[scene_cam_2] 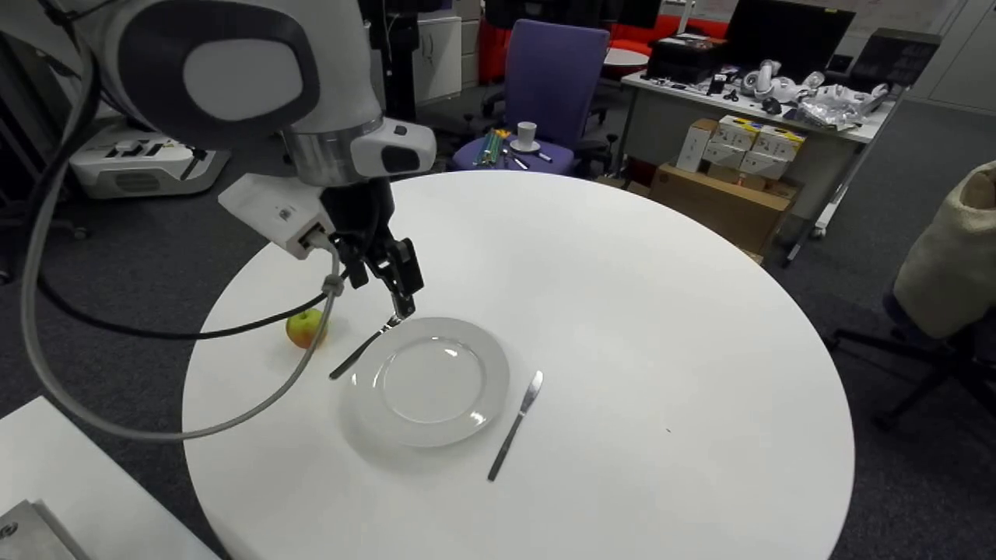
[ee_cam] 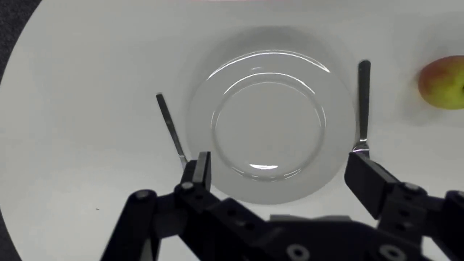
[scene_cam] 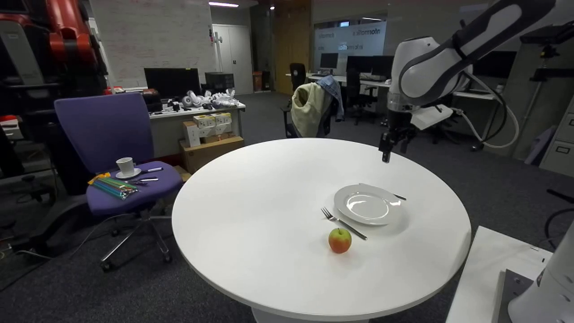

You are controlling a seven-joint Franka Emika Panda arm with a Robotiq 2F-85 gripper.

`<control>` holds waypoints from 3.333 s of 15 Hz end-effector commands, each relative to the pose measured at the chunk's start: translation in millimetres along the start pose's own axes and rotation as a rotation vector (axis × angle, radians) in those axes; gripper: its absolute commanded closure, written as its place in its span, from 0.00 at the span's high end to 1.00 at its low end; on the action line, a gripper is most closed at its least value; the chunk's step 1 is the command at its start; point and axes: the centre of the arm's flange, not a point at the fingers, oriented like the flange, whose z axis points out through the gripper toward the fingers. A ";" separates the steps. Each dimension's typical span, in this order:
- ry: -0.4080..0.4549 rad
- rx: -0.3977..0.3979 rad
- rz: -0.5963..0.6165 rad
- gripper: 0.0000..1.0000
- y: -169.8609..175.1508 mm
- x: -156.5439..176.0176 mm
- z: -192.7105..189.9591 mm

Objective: Pick up the red apple and put on the white plate

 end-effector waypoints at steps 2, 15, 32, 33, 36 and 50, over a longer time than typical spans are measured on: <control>-0.018 0.016 -0.070 1.00 -47.7 36.4 19.9; -0.087 0.112 -0.117 1.00 -163.3 55.4 47.5; -0.178 0.090 -0.227 1.00 -224.8 20.2 110.9; -0.178 0.090 -0.235 1.00 -229.6 18.4 115.2; -0.175 0.081 -0.259 1.00 -238.9 13.6 128.1; -0.141 0.030 -0.355 1.00 -259.6 6.4 153.1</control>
